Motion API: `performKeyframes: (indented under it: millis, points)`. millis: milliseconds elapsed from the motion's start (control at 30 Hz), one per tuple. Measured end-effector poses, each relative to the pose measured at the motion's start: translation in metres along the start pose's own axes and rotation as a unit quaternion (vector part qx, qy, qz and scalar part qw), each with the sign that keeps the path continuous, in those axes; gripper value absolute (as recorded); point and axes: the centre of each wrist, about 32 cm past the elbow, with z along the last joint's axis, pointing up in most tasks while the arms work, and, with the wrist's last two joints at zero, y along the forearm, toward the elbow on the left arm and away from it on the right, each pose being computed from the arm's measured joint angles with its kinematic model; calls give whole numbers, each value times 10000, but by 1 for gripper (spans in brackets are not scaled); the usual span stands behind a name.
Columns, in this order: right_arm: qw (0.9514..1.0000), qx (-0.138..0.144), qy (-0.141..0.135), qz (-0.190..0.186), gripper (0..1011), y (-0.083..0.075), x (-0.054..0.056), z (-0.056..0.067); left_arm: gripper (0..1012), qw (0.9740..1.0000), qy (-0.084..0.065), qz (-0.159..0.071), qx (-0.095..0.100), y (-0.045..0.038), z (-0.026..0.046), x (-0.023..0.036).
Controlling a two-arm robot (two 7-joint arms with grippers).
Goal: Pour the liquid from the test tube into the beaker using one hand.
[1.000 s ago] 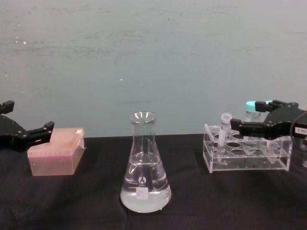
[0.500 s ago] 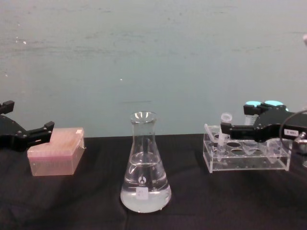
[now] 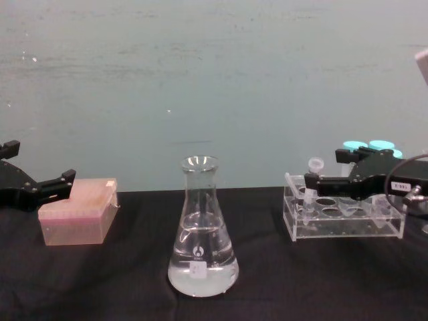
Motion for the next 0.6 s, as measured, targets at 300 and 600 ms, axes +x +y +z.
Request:
performKeyframes:
  millis: [300,600]
  points:
    - [10000,3,-2,56,1003,54,28,-3,1000,10000,0,0,0,0,0,0]
    - [9999,-18,7,118,1003,101,39,-10,1000,10000,1,0,0,0,0,0]
